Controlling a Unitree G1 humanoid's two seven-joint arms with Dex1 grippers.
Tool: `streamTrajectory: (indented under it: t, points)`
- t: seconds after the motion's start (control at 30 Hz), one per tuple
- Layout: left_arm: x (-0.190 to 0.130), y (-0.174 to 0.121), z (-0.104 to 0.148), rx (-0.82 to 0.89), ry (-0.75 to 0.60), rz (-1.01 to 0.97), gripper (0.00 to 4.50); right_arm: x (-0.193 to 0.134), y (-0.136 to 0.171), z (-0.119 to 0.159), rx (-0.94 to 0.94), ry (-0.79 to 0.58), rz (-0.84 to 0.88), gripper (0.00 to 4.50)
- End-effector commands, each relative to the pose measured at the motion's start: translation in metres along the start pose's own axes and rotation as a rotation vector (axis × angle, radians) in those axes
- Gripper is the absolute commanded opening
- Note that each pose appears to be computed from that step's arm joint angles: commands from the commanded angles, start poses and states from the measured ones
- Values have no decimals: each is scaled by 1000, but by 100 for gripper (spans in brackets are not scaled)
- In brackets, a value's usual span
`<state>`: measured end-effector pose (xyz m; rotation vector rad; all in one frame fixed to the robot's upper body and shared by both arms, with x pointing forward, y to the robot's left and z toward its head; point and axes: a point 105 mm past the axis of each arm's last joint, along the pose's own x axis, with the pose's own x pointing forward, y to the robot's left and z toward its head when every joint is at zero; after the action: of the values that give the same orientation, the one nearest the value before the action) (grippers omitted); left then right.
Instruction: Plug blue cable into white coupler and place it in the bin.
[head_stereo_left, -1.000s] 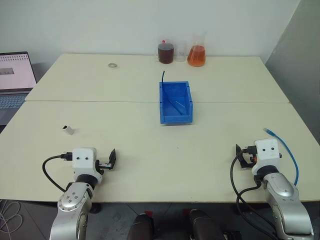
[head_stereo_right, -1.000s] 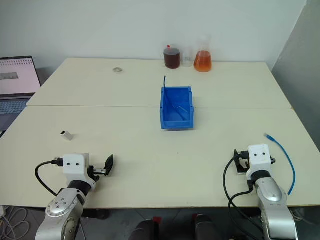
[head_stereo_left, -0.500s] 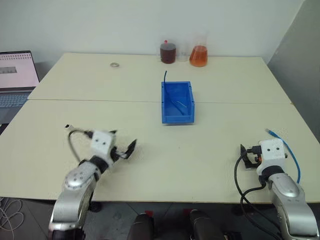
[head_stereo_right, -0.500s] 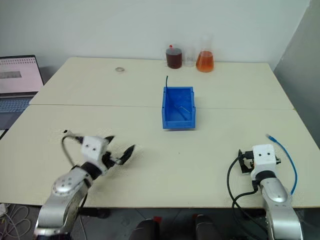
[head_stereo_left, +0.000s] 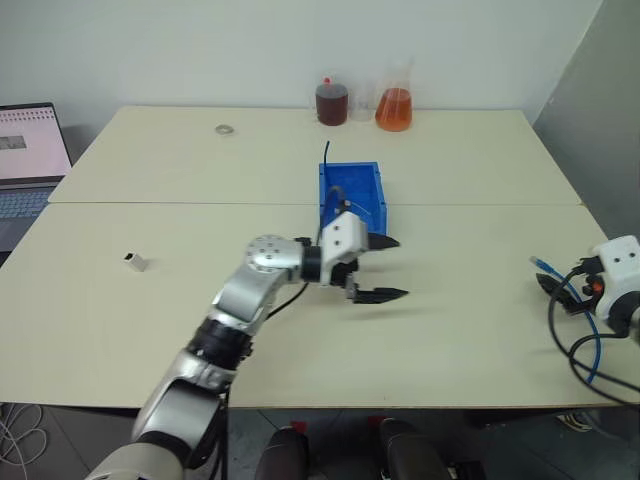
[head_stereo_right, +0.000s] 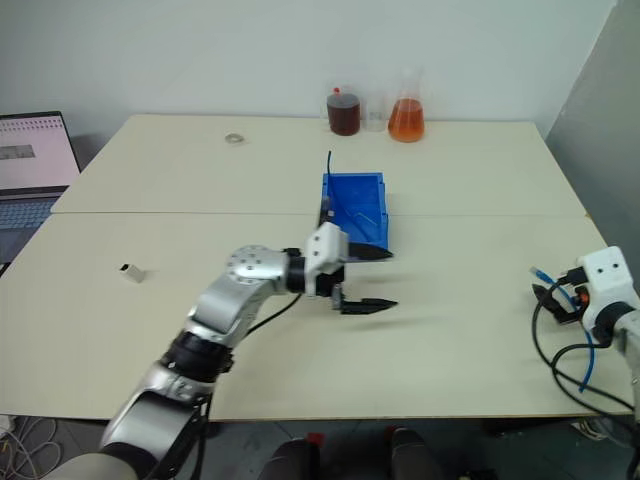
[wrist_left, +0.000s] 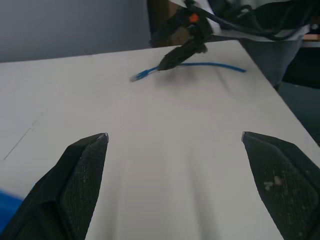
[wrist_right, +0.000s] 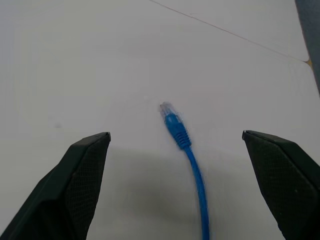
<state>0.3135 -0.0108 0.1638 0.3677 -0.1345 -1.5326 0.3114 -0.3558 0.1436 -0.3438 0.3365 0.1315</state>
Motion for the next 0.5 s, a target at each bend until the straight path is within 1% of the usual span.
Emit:
streamTrajectory:
  t: [0.03,0.2,0.33,0.43,0.5]
  points:
    - [19,1,9,66,-32,-18,450,-2,-25,1,27,-7,51,450]
    - [23,0,11,60,-53,-22,450,5,-24,-17,109,86,200,450]
    - [14,-2,9,42,-49,-17,450,9,-25,-27,158,122,245,450]
    - [9,-2,6,33,-35,0,450,14,-22,-33,137,153,276,450]
    - [8,-3,6,28,-35,4,450,19,-23,-38,115,172,254,450]
